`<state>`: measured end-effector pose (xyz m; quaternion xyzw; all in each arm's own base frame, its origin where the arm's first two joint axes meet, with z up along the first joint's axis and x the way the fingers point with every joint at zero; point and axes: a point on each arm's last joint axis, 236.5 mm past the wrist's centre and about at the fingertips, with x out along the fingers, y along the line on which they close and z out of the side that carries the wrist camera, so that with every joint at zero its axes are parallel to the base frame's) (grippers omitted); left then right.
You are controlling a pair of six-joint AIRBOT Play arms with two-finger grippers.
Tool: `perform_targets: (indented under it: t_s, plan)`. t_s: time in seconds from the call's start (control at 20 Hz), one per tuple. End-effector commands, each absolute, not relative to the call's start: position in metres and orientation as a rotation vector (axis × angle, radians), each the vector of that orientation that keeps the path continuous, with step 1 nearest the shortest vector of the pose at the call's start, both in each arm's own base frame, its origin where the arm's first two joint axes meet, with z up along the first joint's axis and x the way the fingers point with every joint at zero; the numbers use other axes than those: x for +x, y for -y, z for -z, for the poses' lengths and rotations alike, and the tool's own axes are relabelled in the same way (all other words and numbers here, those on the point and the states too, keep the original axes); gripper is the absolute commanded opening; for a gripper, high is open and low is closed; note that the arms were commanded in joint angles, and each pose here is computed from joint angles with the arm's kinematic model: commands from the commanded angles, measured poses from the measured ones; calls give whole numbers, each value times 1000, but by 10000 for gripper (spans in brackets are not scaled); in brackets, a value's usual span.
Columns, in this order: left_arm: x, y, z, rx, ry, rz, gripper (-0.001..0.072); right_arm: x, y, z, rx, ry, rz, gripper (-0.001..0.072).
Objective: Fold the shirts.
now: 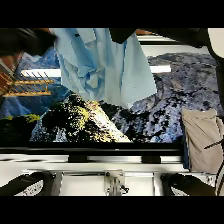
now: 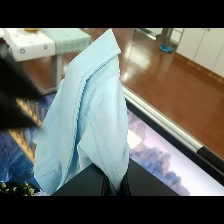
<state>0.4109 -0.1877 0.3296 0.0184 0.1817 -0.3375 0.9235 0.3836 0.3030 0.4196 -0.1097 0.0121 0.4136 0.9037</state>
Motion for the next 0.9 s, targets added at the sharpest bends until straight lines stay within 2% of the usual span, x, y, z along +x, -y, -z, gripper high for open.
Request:
perform_targets:
  t_s: [0.0, 0.05, 0.1, 0.15, 0.2, 0.3, 0.35, 0.6, 0.85]
  plan:
    - [408, 209, -278, -33, -532, 728, 636, 383, -302, -422, -226, -17, -852, 56]
    - [415, 215, -280, -50, -501, 719, 673, 383, -302, -422, -226, -17, -852, 56]
    - [421, 219, -285, -65, -469, 712, 673, 383, -303, -422, -226, -17, -852, 56]
    - [428, 222, -292, -77, -431, 700, 669, 383, -303, -422, -226, -17, -852, 57]
    - [434, 221, -297, -87, -400, 685, 626, 383, -303, -422, -226, -17, -852, 56]
    - [446, 213, -302, -94, -363, 649, 214, 383, -302, -422, -226, -17, -852, 57]
    - [450, 205, -306, -95, -346, 628, 58, 383, -302, -422, -226, -17, -852, 57]
    - [461, 154, -374, -99, -177, 519, 47, 383, -302, -422, -226, -18, -852, 56]
    - [451, 128, -449, -95, 12, 461, 47, 377, -308, -424, -191, -19, -884, 57]
